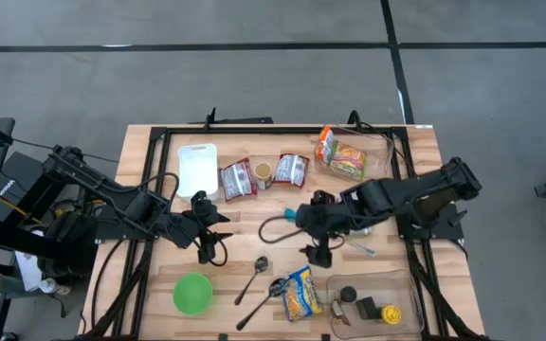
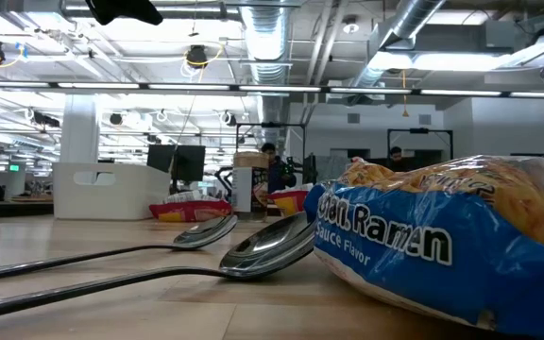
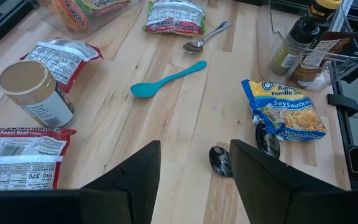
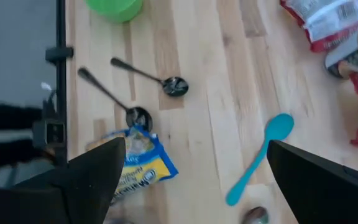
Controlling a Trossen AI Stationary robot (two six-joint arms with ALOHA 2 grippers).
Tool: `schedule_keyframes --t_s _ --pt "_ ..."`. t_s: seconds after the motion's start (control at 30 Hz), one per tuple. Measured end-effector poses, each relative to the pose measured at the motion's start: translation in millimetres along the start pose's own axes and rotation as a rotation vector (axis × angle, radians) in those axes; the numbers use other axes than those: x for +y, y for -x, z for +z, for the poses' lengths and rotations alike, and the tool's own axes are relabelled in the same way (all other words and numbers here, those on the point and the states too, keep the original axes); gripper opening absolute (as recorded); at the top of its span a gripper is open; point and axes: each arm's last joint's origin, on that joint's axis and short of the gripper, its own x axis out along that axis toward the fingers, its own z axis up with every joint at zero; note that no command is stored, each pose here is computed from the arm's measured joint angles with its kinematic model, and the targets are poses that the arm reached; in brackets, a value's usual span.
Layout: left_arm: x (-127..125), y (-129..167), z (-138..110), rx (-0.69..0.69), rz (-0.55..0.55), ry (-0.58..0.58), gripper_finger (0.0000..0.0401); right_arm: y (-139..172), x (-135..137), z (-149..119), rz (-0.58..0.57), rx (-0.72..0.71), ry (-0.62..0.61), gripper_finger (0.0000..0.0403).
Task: Pick & Place Food Item
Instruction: Put the golden spice bottle into the bottom transparent bin
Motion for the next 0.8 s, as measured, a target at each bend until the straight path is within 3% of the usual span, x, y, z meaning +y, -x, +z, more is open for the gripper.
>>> schedule_keyframes --t_s 0.43,0.8 --pt "0 0 0 0.000 0.000 0.000 0.0186 0 -3 0 -0.031 -0.005 -0.407 0.0385" --pt "0 0 0 0.000 0.000 0.000 0.0186 -6 -13 -22 -0.204 0.176 -0.526 0.0385"
